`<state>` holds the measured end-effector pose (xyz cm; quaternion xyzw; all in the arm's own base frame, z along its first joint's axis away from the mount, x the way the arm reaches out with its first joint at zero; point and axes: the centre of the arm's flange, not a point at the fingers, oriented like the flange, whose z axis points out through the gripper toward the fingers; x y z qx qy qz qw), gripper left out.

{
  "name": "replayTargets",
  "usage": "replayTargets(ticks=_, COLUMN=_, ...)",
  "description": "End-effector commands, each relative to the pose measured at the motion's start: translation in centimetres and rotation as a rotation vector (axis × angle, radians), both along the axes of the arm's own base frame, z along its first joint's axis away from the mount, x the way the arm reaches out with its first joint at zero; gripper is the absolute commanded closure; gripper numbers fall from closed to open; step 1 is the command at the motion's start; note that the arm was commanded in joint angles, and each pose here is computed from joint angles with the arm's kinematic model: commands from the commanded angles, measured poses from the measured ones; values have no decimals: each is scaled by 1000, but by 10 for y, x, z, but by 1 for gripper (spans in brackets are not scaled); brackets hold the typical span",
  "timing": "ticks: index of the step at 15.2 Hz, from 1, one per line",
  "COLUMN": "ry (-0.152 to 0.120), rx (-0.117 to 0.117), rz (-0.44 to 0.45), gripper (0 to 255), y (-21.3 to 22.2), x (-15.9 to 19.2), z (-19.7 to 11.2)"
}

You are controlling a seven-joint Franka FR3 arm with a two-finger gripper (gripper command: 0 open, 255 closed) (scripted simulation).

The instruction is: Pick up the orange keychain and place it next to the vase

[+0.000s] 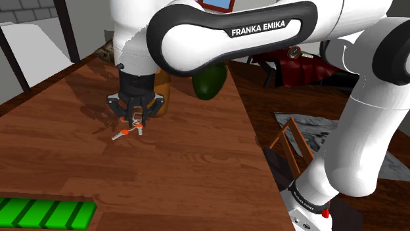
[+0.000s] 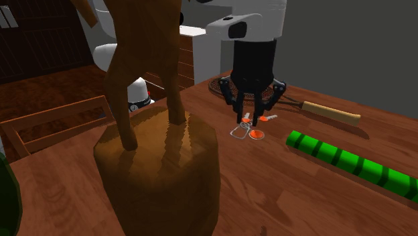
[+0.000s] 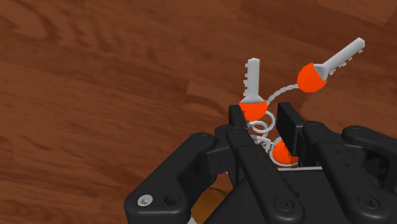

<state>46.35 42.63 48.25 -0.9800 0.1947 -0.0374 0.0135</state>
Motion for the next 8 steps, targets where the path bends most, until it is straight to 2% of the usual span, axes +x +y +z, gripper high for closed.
replayTargets(ticks=1, ry=0, rx=0, rz=0, gripper=255, y=1, x=-1, z=10)
replayTargets(ticks=8, ry=0, rx=0, rz=0, gripper=255, y=1, x=-1, z=47)
